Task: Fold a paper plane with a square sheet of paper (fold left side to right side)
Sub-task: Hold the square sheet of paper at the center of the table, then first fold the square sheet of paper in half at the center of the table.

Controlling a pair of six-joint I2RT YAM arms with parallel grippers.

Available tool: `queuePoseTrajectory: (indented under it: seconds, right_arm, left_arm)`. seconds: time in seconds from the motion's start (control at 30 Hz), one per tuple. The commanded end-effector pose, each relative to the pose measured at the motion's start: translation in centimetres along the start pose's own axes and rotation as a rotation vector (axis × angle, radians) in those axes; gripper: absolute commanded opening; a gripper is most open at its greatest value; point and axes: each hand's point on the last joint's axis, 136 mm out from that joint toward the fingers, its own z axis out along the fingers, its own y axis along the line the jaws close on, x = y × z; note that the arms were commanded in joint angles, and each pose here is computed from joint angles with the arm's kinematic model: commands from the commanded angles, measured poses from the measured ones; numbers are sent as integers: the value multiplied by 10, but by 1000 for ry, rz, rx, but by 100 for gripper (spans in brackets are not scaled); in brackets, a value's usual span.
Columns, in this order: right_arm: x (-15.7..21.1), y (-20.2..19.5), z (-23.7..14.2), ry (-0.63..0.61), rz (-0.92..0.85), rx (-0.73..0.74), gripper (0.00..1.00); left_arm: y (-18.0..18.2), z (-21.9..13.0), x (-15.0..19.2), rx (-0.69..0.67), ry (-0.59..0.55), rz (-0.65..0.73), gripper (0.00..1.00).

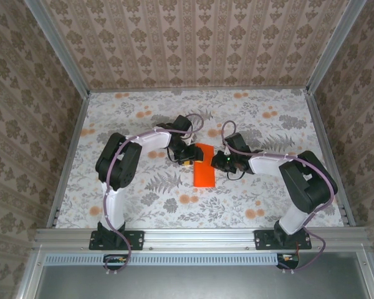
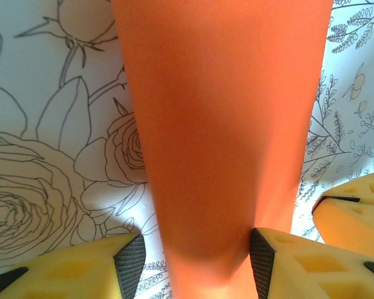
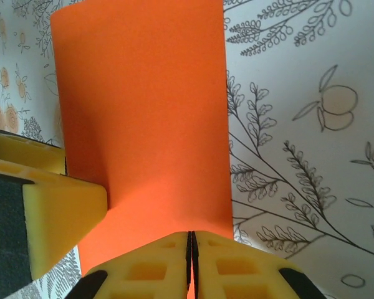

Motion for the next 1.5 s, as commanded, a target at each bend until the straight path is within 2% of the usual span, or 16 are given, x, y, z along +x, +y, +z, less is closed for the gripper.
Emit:
queuePoseTrajectory:
  seconds: [0.0, 0.47, 0.63, 0.83, 0.97, 1.07, 1.2, 1.27, 1.47]
  right_arm:
    - [-2, 7, 7, 17, 9, -16, 11]
    - [12, -20, 17, 79, 47, 102, 11]
    - [19, -31, 17, 103, 64, 147, 11]
    - [22, -37, 17, 118, 65, 174, 11]
    - [23, -38, 19, 126, 67, 179, 11]
    - [24, -39, 19, 131, 69, 184, 11]
    - [24, -40, 20, 136, 72, 188, 11]
    - [25, -40, 20, 138, 72, 189, 11]
    - [25, -41, 19, 140, 71, 192, 11]
  left_arm:
    - [36, 43, 22, -115, 83, -10, 53]
    - [34, 41, 22, -112, 72, 1, 53]
    - [26, 20, 13, -107, -20, 29, 57]
    - [5, -29, -7, -30, -184, 74, 61]
    - [-9, -49, -8, 8, -233, 127, 60]
    - [-20, -55, -7, 71, -269, 155, 54]
    - [-42, -49, -1, 205, -226, 186, 35]
    - [-52, -43, 2, 254, -198, 199, 30]
    - [-64, -23, 9, 313, -104, 213, 23]
